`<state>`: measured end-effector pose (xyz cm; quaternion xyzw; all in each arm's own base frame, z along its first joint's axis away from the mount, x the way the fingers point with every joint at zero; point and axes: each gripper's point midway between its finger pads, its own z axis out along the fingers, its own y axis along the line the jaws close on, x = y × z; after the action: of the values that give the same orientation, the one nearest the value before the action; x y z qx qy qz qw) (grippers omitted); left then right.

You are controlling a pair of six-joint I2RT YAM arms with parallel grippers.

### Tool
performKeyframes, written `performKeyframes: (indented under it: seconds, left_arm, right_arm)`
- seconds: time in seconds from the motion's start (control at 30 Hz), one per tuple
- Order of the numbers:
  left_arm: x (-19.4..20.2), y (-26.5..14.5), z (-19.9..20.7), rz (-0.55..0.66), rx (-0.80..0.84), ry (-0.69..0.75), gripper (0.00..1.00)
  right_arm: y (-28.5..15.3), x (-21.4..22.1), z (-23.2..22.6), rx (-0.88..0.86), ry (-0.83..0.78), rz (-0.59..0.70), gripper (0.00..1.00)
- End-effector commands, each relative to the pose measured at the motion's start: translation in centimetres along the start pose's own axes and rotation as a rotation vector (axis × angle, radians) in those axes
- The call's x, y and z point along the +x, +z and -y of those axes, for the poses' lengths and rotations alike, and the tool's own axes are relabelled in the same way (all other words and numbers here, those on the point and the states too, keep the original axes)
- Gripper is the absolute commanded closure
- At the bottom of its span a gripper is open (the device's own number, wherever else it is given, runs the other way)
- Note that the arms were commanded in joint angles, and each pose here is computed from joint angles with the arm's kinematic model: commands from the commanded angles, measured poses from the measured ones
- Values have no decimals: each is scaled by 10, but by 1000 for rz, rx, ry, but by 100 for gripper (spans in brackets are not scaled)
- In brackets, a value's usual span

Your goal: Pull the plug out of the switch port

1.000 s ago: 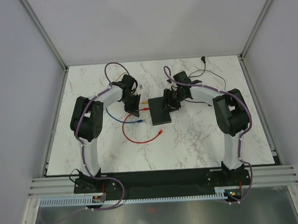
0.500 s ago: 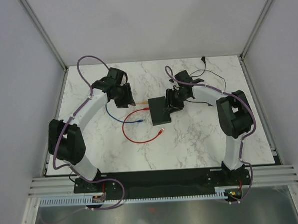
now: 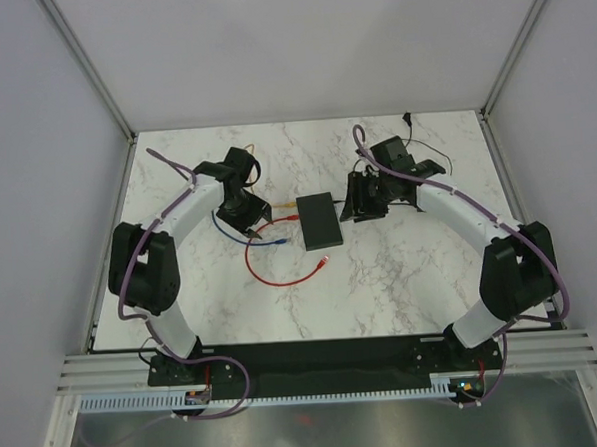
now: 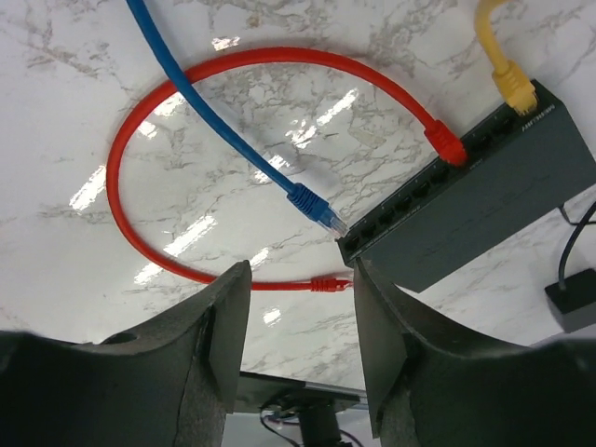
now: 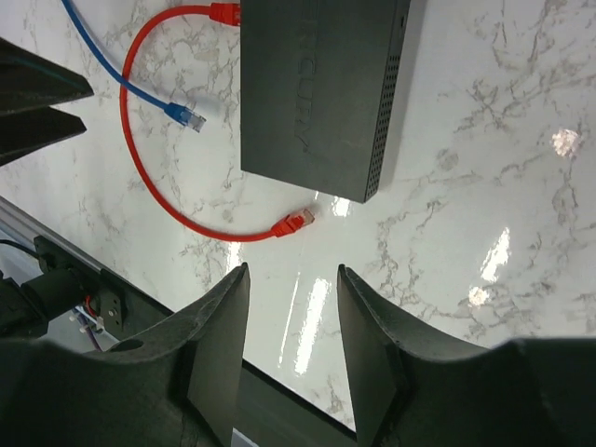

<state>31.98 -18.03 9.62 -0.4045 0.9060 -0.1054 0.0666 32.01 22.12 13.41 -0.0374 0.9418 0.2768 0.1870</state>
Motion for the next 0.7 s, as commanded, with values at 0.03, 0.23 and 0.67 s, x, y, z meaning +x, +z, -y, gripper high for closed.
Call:
performKeyframes:
  seconds: [0.03,0.23,0.67]
  left_arm:
    - [-5,9,1,26,-64,-246,46]
    - [-3,33,-1,-2,-110,-345,51]
    - [3,63,-22,-16,-212,-427,53]
  right_arm:
    - [-23,5,6,45,-36,47,49]
    - [-34,8,7,59,-54,66,48]
    - [-39,10,10,66,-53,75,48]
